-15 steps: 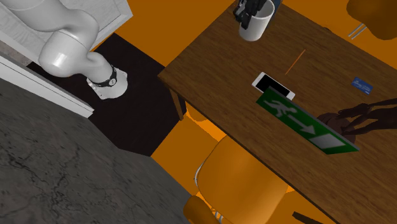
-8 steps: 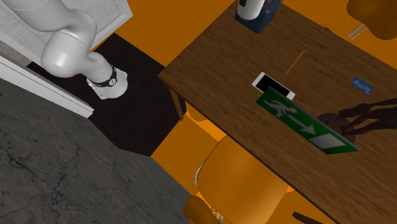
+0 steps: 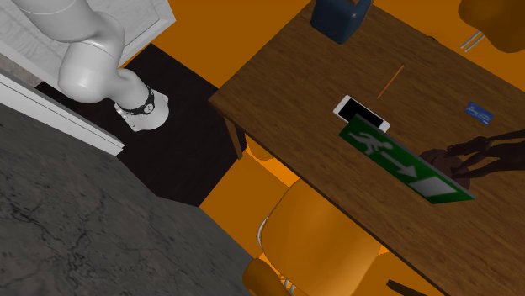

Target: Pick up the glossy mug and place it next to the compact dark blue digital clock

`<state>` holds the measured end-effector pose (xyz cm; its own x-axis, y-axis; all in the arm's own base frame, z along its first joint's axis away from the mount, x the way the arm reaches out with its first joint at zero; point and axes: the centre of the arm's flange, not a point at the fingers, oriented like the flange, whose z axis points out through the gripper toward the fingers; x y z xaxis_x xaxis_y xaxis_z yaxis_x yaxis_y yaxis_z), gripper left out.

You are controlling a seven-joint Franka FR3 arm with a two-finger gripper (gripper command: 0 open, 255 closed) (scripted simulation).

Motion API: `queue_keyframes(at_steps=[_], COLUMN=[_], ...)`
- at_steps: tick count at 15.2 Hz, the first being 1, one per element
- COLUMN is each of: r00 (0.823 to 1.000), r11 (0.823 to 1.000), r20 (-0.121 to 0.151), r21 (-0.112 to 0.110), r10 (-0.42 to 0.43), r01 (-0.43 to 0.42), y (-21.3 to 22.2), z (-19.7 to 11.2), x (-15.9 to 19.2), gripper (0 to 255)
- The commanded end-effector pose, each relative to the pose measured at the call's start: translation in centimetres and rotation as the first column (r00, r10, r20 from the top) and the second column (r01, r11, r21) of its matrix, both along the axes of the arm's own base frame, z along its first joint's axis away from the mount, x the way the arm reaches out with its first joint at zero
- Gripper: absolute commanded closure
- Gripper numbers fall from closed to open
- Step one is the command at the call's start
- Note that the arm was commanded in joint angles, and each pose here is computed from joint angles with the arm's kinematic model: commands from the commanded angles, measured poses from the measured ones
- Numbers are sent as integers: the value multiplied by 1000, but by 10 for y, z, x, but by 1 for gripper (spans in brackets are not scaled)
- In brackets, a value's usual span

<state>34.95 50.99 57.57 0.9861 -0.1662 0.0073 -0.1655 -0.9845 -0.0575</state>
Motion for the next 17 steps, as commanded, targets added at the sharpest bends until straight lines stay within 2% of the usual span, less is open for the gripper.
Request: queue_keyframes(at_steps=[1, 3, 17], r00=[1000, 1000, 1000], r11=[1000, 1000, 1000], r20=[0, 0, 0], r21=[1, 1, 1], r10=[-2, -2, -2], r01=[2, 2, 2], y=[21, 45, 45], z=[2, 2, -72], x=[-18, -37, -37], gripper=[255, 255, 255])
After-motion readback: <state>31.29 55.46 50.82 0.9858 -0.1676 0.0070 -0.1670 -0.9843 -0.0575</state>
